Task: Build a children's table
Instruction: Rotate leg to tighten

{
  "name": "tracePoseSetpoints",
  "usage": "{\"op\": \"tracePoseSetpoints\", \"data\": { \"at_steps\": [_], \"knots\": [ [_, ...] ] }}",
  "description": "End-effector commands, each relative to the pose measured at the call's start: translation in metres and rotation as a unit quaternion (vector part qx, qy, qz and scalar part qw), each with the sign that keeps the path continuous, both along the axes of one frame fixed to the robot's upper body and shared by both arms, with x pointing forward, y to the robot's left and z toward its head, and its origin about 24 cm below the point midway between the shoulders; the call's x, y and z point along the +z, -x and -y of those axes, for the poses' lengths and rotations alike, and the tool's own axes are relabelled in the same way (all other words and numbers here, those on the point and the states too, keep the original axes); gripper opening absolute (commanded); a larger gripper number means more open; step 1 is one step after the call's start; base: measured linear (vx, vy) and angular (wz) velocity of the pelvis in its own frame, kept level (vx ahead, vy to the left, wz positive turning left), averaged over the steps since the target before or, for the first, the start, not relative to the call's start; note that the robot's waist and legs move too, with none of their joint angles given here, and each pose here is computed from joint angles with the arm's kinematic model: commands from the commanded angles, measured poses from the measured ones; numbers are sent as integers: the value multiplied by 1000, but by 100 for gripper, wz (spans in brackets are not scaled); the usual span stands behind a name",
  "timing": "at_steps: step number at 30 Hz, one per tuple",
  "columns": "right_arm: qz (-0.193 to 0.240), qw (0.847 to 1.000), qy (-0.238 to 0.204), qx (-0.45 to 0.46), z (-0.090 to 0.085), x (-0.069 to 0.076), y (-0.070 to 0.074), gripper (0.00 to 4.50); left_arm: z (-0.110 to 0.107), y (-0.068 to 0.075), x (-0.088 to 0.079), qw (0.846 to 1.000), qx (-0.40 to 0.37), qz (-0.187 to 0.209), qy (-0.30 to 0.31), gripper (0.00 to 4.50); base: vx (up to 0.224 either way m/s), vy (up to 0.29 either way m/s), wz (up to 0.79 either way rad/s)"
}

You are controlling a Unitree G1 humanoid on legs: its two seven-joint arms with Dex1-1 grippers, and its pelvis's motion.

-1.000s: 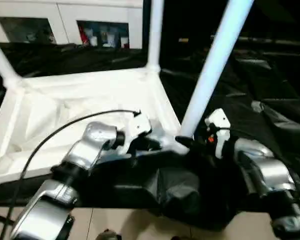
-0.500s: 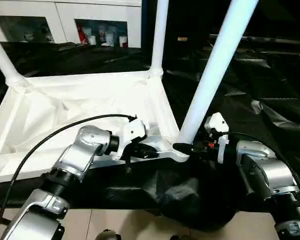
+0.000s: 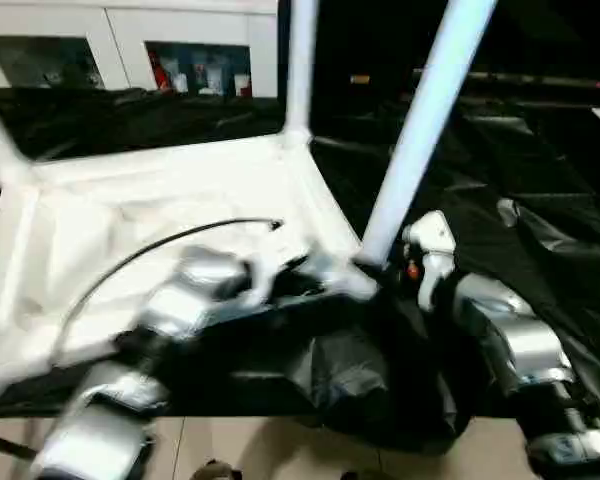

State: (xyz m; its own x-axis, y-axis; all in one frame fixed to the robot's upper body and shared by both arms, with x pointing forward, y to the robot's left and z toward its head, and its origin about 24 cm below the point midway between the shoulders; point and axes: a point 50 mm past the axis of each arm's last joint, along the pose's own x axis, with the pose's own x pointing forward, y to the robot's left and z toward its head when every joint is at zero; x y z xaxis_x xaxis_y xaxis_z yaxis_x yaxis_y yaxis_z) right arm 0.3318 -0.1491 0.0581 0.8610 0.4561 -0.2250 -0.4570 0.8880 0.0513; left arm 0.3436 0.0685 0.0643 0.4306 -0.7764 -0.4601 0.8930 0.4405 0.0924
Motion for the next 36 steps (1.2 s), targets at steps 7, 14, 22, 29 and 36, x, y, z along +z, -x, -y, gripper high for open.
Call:
{"op": "tracePoseSetpoints", "data": {
  "at_steps": [7,14,22,29,36],
  "knots": [
    [-82,983,27,-165,-16,-41,-3,197,42,-12,0,996,80,26,1,0,0,0,0],
    [-40,986,-22,-163,-21,-26,-10,269,44,-10,-2,998,28,50,-9,0,0,0,0],
    [32,993,-22,-112,-14,-6,-3,302,38,-10,4,996,1,89,24,0,0,0,0],
    [65,997,1,-49,-3,3,28,313,29,-11,12,991,12,109,70,45,0,0,0],
    [58,998,-3,29,-8,7,60,313,-1,1,18,990,12,98,101,90,0,0,0]
  ]
}}
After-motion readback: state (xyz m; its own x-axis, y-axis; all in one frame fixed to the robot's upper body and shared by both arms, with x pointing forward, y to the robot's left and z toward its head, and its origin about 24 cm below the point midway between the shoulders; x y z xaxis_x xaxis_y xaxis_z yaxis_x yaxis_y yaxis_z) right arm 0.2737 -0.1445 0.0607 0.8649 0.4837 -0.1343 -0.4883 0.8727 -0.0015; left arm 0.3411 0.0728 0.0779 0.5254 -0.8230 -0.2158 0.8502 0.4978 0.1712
